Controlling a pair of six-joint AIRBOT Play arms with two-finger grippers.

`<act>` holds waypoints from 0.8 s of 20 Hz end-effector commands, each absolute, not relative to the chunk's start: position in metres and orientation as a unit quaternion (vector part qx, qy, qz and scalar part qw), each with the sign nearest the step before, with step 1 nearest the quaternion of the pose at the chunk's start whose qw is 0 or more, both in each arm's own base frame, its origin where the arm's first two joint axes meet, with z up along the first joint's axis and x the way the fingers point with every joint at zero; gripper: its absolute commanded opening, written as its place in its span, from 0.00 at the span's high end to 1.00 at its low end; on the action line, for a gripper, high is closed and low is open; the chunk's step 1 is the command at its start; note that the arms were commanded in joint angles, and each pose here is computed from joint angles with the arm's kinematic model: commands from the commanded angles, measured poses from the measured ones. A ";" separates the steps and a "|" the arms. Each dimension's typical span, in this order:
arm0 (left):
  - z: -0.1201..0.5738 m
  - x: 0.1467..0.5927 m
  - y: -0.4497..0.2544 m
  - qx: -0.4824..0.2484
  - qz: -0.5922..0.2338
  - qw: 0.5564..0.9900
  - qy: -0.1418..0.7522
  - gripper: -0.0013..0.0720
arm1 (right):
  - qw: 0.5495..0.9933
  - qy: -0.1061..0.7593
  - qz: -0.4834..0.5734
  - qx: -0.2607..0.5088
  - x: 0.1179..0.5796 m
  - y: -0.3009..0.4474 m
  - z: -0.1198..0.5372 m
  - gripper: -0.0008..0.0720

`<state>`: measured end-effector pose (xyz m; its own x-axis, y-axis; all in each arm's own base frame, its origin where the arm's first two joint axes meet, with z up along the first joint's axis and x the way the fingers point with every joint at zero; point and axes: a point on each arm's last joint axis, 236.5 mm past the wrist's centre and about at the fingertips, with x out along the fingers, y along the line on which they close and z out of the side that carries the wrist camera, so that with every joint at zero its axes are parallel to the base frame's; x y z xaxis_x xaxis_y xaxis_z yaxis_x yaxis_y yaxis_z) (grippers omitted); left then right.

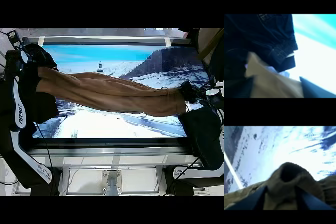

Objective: Fold the clothes and pants, and hang the long-sleeved shirts on hangers.

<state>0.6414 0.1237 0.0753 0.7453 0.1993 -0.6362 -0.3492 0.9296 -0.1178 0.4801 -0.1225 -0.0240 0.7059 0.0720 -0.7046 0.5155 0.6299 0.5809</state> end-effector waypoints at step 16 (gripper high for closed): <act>0.246 0.586 -0.036 -0.001 -0.014 0.969 0.248 0.19 | 0.761 0.579 0.007 0.294 0.404 -0.154 -0.037 0.11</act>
<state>0.5936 -0.0216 0.2510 0.8951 -0.0066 -0.4459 0.0033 1.0000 -0.0081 0.4144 -0.1616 -0.0076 0.4117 0.2619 -0.8729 0.3578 0.8344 0.4192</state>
